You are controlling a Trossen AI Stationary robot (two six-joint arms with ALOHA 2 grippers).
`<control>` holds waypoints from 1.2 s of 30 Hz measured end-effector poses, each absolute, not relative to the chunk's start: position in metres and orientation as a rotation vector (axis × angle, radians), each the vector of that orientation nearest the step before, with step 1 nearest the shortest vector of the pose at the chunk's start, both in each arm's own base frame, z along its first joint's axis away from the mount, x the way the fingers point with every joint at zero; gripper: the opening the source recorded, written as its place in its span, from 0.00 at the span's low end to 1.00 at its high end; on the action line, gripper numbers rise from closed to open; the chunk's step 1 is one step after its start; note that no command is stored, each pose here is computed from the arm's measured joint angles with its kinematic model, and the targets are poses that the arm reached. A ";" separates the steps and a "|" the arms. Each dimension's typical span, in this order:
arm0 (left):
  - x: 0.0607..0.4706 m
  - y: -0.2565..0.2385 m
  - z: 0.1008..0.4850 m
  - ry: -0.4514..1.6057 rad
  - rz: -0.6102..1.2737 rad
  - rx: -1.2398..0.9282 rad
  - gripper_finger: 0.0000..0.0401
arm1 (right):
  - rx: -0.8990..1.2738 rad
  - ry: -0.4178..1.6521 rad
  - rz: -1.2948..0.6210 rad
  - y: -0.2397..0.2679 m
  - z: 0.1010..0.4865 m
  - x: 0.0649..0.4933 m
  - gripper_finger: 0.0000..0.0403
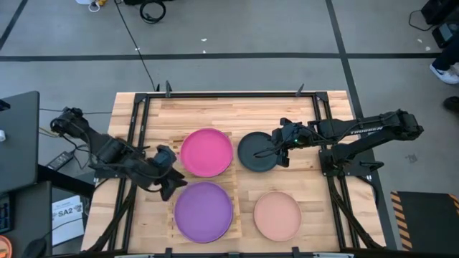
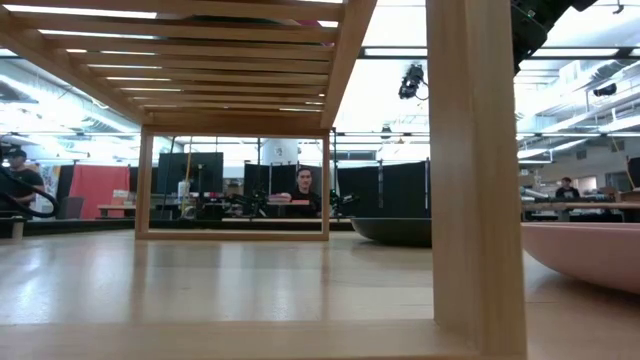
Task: Place and stack plates onto a shelf
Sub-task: Stack the black plate on top of the pink plate on the shelf
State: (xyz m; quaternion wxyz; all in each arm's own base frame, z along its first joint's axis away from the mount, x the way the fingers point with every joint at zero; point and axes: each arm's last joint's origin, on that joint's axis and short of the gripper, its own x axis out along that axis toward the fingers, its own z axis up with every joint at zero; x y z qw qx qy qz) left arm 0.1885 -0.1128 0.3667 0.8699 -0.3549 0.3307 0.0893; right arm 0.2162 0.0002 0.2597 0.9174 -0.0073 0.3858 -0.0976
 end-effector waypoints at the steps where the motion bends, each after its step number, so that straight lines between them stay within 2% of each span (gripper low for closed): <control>1: 0.186 -0.111 0.369 0.683 0.173 -0.725 0.39 | -0.015 0.794 -0.201 0.000 0.260 0.216 0.44; 9: 0.169 -0.098 0.384 0.595 0.098 -0.483 0.39 | -0.015 0.793 -0.201 0.000 0.260 0.216 0.44; 20: 0.165 -0.090 0.388 0.544 0.103 -0.239 0.39 | -0.015 0.793 -0.201 0.000 0.260 0.216 0.44; 36: 0.172 -0.034 0.389 0.524 0.169 -0.094 0.39 | -0.014 0.782 -0.201 0.000 0.260 0.217 0.44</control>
